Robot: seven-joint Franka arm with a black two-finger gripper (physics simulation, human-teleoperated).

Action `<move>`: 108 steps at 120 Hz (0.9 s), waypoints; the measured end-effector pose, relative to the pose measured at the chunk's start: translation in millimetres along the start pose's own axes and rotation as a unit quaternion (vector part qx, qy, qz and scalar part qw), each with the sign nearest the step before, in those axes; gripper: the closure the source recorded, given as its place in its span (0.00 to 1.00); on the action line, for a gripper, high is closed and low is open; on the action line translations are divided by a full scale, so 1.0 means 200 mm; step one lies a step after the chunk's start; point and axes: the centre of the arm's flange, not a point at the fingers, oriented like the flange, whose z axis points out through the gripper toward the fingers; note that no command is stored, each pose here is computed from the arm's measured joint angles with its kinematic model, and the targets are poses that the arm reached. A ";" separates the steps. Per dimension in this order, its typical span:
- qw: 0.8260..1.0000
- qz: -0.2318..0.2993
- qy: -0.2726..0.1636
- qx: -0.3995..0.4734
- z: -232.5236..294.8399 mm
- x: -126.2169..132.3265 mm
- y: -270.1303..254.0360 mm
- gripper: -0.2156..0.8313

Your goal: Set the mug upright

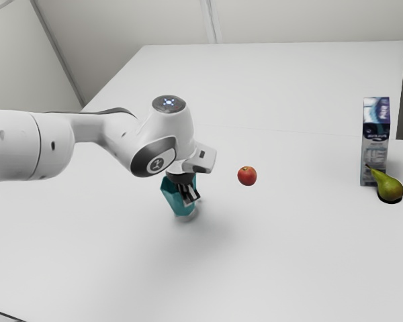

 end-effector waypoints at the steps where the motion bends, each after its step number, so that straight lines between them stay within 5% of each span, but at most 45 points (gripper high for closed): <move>1: 1.000 -0.001 0.000 0.000 0.00 0.00 0.00 0.95; 75: 0.998 -0.058 -0.014 -0.005 0.08 0.00 0.01 0.95; 108: 0.997 -0.073 -0.011 -0.007 0.05 0.01 -0.01 0.76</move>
